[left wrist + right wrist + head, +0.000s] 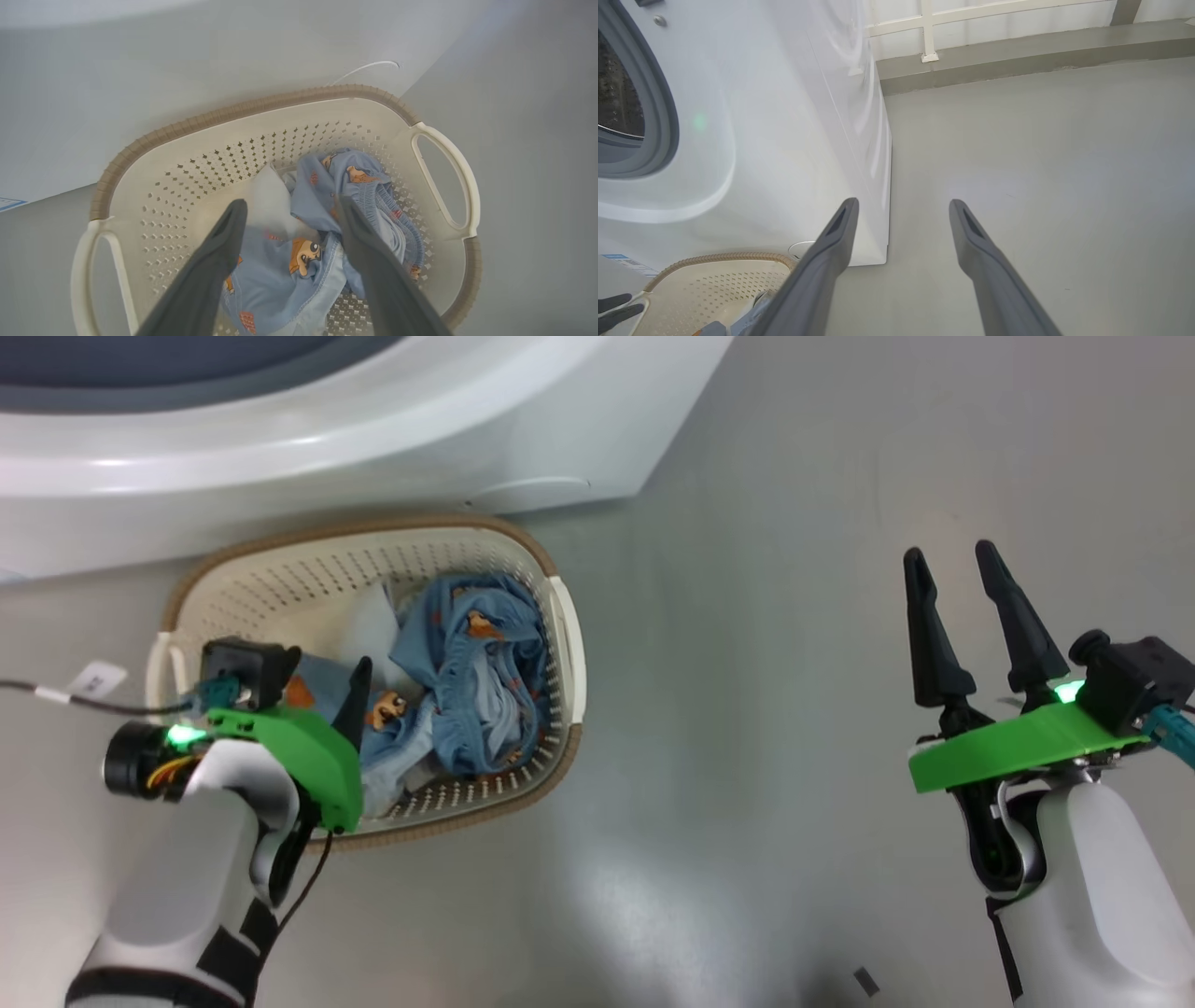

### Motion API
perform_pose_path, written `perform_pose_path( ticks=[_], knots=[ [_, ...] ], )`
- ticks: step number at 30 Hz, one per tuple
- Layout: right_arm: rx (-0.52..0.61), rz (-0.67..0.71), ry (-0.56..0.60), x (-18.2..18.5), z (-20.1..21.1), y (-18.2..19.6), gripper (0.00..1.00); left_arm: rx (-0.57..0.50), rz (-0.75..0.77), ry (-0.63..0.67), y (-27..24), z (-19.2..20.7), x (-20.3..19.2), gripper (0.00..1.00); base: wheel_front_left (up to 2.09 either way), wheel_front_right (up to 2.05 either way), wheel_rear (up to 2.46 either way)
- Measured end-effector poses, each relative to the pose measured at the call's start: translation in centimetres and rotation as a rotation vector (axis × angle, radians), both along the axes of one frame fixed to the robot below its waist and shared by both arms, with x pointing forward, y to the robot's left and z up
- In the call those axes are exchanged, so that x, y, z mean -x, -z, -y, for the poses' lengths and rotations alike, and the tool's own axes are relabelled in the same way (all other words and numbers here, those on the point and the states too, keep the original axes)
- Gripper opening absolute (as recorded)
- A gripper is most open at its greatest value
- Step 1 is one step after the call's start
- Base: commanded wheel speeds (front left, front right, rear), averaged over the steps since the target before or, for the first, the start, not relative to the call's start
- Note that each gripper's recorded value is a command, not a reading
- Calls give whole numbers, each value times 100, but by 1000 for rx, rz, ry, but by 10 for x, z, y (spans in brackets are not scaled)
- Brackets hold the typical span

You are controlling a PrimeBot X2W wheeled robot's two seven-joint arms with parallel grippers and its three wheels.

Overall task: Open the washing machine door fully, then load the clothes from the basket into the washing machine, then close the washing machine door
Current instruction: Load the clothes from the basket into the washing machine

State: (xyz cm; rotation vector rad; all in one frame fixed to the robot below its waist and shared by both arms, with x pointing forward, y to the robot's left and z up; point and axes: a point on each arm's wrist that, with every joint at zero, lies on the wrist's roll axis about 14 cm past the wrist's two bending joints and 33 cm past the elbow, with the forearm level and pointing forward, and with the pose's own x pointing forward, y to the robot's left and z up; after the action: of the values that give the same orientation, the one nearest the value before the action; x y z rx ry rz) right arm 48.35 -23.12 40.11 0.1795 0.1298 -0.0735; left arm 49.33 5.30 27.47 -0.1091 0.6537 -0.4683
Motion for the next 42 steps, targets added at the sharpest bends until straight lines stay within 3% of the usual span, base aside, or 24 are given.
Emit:
perform_pose_path(
  ticks=[17,29,36,42],
  knots=[
    [29,-76,28,-12,13,43,100,6,-292,219,94,70,22,100,0,0,0],
    [33,-130,71,-2,30,62,100,-49,-489,349,143,91,41,100,0,0,0],
    [45,-148,91,5,39,64,100,9,-531,310,154,105,33,100,0,0,0],
    [54,-161,103,10,44,65,100,-70,-551,300,173,91,29,100,0,0,0]
  ],
)
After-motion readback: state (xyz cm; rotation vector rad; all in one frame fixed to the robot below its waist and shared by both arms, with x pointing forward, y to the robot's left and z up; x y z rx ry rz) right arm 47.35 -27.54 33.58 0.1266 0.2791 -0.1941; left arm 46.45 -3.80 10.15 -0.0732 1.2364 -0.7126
